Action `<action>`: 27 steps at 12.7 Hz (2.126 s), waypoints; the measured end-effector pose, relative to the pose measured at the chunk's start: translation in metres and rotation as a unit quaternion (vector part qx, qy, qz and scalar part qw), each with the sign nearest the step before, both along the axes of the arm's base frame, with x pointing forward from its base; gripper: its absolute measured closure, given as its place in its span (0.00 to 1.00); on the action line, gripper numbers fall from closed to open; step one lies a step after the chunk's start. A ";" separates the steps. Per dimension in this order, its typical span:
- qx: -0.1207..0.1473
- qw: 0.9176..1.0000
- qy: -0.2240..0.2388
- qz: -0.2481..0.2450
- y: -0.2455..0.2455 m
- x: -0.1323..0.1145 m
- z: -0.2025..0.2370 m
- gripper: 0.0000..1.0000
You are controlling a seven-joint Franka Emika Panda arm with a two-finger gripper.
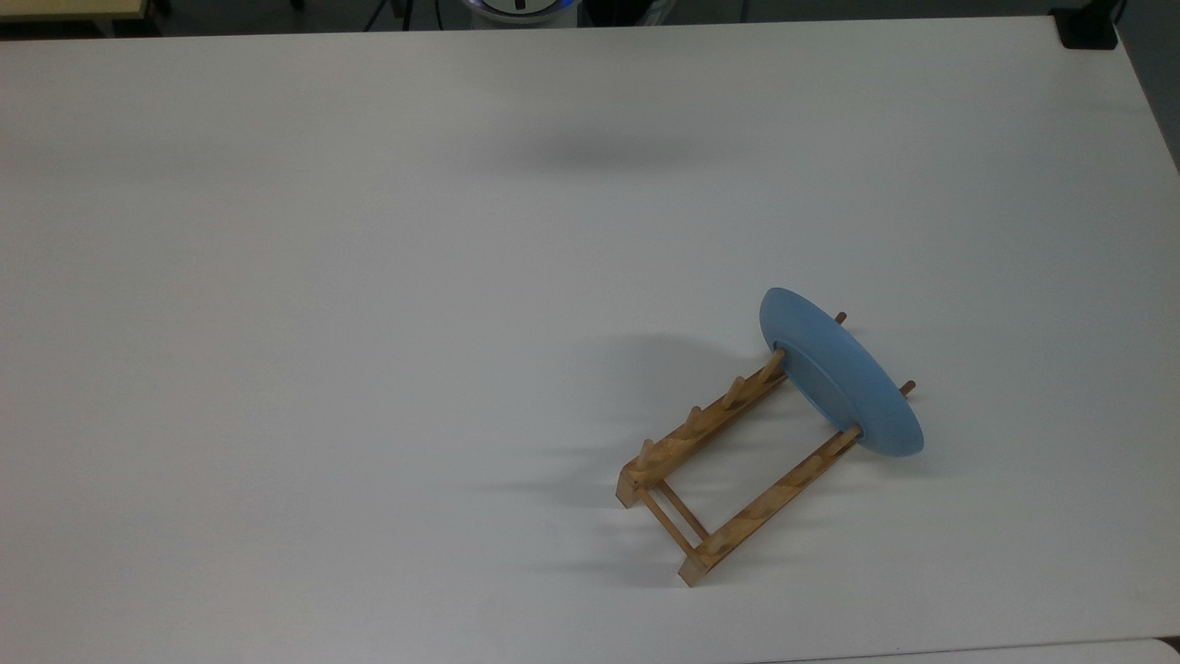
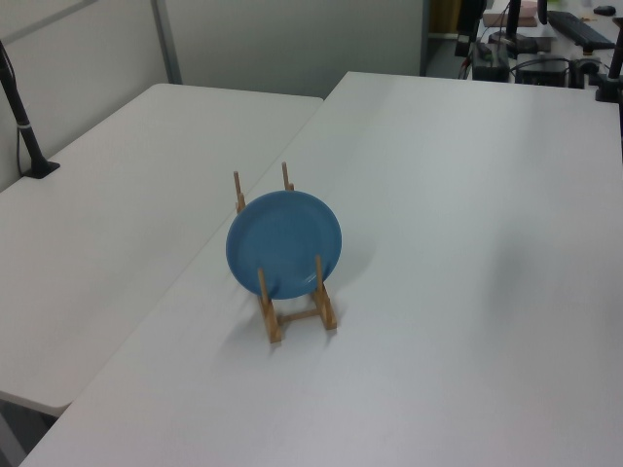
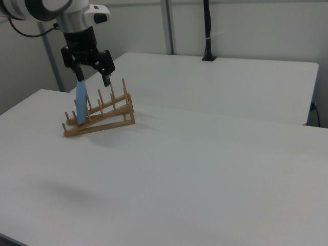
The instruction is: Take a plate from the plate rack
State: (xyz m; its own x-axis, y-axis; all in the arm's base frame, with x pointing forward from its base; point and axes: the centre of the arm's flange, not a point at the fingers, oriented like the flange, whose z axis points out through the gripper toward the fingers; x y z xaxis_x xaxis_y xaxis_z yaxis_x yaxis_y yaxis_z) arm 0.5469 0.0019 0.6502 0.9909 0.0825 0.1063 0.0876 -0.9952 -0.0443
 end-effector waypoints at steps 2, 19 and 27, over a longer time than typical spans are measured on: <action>-0.003 1.000 0.007 0.026 0.001 0.004 -0.009 0.00; -0.005 0.992 -0.125 -0.005 0.235 0.078 -0.112 0.00; -0.034 0.985 -0.161 -0.050 0.299 0.114 -0.189 0.01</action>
